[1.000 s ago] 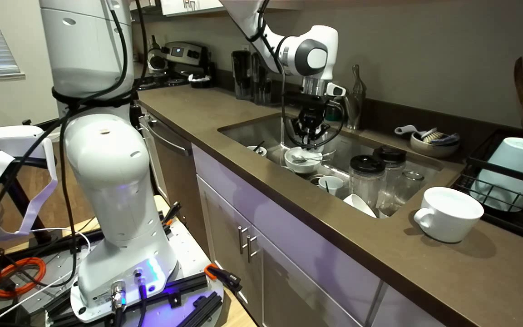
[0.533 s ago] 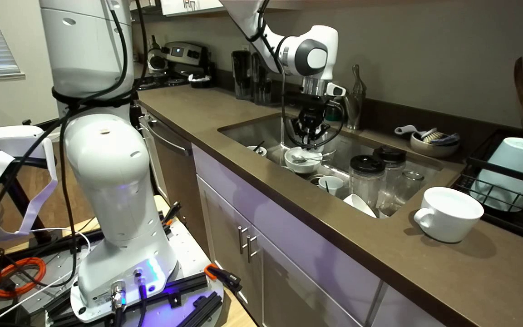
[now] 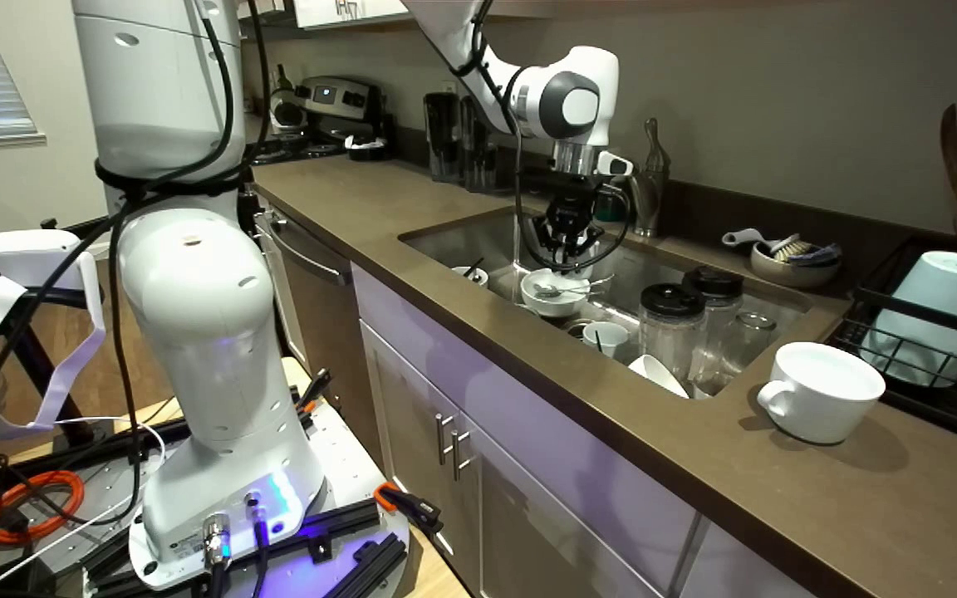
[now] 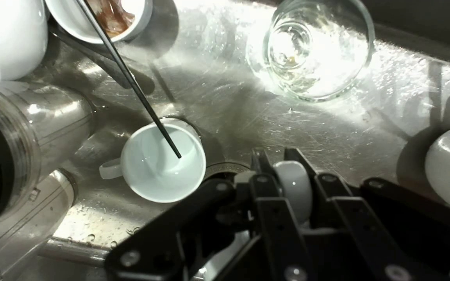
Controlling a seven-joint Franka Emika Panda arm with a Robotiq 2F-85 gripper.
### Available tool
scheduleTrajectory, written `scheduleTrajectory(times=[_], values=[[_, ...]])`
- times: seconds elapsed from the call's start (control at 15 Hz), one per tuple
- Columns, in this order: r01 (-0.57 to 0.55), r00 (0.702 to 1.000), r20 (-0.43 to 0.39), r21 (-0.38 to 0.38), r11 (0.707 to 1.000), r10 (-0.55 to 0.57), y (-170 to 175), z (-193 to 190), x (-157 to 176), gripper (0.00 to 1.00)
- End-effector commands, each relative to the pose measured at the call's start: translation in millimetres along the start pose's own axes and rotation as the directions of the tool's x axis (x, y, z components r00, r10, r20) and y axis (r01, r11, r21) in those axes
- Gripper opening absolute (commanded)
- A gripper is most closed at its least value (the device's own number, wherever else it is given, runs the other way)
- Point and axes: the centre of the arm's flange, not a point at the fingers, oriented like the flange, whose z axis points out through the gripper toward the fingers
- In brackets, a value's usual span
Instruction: Move the mug from the left side of the sink, put some water in it, then put it on the right side of the sink
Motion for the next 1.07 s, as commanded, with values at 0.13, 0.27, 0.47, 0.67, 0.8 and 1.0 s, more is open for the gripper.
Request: scheduleTrajectory(times=[0.13,0.27,0.47,0.67,0.8,1.0], values=[[0.0,1.0,0.0,0.0,1.0,0.0,0.0,0.2,0.0,0.16],[0.0,1.0,0.0,0.0,1.0,0.0,0.0,0.3,0.0,0.16],[0.0,1.0,0.001,0.0,1.0,0.0,0.0,0.4,0.0,0.05],[-0.024,1.0,0.009,-0.004,1.0,0.024,-9.6,1.5,-24.6,0.05],[-0.05,0.999,0.009,-0.006,0.999,0.05,-14.3,3.7,-41.3,0.05],[-0.089,0.996,0.023,-0.013,0.996,0.09,-20.8,2.3,-62.1,0.05]])
